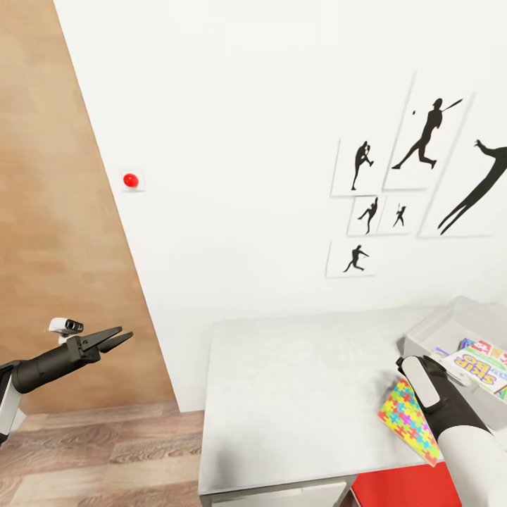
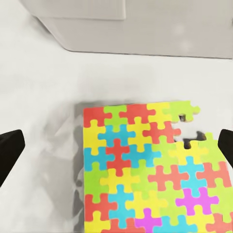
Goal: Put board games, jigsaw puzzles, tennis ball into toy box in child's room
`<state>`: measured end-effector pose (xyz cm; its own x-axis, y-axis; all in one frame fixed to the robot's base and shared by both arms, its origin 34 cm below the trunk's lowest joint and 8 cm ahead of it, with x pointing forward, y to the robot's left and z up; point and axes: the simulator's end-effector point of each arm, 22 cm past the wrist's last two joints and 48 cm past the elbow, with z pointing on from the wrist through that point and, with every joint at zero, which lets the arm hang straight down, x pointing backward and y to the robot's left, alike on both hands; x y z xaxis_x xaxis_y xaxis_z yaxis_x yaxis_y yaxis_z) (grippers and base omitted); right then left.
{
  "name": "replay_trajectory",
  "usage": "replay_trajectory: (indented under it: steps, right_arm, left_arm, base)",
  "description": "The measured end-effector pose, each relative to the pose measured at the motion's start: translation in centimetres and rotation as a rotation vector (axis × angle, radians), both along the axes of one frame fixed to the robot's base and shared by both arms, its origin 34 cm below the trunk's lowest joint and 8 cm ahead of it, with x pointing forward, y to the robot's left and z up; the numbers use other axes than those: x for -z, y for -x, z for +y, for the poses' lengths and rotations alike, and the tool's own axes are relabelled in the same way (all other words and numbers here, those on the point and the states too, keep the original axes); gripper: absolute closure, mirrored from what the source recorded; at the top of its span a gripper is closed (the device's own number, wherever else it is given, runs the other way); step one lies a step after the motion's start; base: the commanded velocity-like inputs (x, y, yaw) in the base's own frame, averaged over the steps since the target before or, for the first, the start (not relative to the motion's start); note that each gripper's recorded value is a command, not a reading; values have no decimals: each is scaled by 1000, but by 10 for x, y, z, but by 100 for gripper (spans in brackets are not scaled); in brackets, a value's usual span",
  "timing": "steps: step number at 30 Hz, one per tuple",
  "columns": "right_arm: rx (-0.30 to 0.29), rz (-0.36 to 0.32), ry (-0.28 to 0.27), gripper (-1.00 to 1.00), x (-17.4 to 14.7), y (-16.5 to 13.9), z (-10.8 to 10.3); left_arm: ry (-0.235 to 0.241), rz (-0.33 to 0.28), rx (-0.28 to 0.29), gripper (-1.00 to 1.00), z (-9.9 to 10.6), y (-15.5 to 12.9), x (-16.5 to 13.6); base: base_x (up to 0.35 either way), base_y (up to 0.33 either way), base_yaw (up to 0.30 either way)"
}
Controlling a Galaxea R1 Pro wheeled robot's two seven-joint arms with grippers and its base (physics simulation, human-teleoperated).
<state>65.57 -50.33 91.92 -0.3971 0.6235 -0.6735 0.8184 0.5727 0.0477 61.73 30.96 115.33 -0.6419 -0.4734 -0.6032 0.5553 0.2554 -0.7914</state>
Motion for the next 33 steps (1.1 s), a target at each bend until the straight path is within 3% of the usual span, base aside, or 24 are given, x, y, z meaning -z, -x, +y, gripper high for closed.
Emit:
replay_trajectory:
  steps: [18,26,33]
  right_arm:
    - [3,30,2,-100,16,3,-3]
    - [53,43,44,-100,20,17,-36]
    - [72,43,57,-100,26,20,-43]
  left_arm:
    - [0,30,0,-100,0,-4,15]
    - [0,43,0,-100,0,-6,22]
    - [0,54,0,-100,0,-7,28]
  base:
    - [3,0,0]
    - [0,0,0]
    - [0,0,0]
